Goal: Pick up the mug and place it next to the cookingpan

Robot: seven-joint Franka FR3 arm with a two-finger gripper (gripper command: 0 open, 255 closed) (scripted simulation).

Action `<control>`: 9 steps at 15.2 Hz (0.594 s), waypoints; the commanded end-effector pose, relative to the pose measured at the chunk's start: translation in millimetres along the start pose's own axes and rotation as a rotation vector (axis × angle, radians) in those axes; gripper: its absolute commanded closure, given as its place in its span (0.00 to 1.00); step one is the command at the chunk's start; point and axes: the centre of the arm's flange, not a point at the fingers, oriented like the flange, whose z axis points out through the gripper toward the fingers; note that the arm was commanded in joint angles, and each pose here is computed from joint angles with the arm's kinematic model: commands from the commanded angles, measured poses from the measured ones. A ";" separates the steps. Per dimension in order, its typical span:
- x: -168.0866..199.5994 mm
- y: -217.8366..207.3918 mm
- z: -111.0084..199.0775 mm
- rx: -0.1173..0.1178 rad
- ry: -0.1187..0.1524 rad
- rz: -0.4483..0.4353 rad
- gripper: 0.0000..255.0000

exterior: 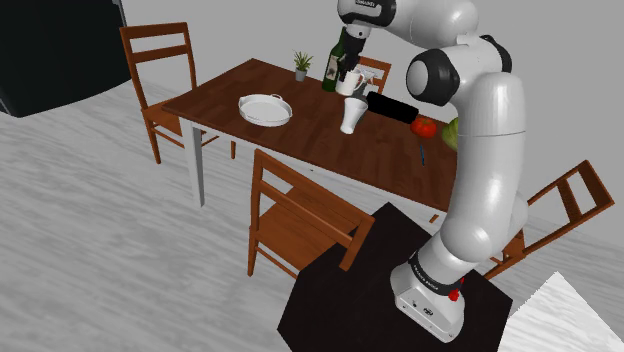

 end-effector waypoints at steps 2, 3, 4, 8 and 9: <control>-0.9 -1.6 15.1 -0.001 0.001 0.000 1.00; -1.2 -2.0 20.4 -0.001 0.001 0.000 1.00; -1.4 -2.3 25.7 -0.001 0.001 0.000 1.00; -2.5 -3.7 46.7 -0.001 0.001 0.000 1.00; -2.8 -4.1 52.0 -0.001 0.001 0.000 1.00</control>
